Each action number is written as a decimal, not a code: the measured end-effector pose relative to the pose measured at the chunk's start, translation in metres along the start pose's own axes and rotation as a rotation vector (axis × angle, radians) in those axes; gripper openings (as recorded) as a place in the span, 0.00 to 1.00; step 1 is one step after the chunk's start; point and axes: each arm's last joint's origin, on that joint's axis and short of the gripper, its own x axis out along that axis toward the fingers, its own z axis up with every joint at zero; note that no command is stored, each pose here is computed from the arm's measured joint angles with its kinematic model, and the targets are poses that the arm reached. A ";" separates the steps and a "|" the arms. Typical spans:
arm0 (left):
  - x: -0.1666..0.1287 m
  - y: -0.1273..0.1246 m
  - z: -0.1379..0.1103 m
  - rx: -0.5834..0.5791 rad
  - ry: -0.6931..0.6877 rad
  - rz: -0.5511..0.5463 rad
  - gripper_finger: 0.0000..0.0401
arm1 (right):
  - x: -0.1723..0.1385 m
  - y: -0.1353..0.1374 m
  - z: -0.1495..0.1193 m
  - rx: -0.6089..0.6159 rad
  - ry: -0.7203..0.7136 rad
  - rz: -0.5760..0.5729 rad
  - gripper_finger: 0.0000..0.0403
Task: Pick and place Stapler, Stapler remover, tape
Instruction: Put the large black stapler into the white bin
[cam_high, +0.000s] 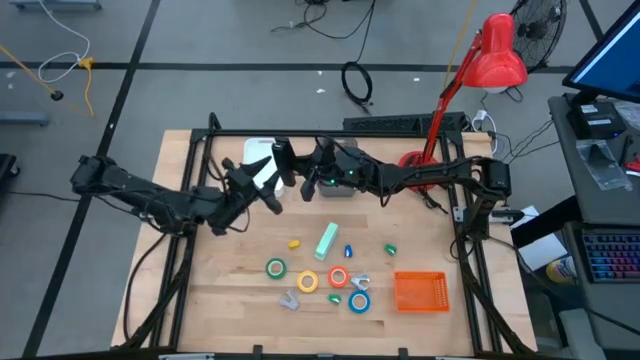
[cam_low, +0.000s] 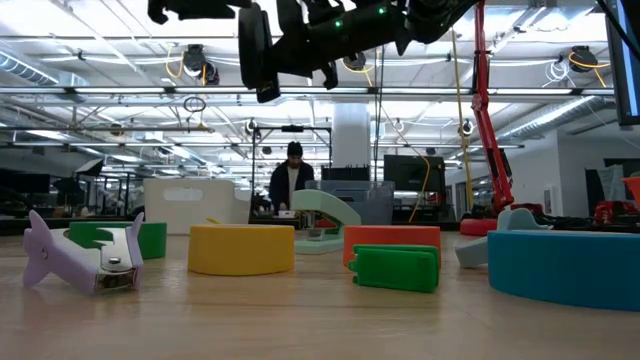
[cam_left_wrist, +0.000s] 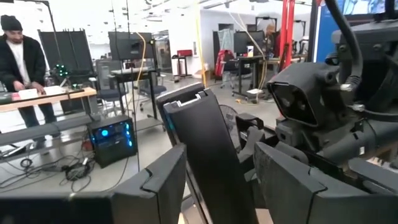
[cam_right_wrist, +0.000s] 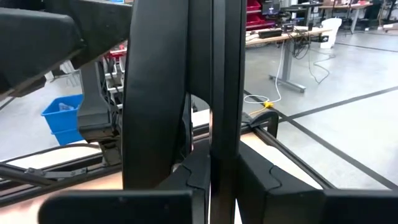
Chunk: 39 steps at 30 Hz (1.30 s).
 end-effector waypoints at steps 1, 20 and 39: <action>0.001 -0.001 0.001 -0.001 -0.001 0.003 0.47 | 0.000 0.000 0.000 -0.002 0.000 0.000 0.08; 0.020 0.007 -0.005 -0.086 0.032 0.013 0.47 | -0.001 0.002 0.001 -0.054 -0.017 -0.039 0.08; 0.033 0.013 -0.012 -0.133 0.068 -0.058 0.47 | -0.002 0.006 0.000 -0.073 -0.020 -0.053 0.08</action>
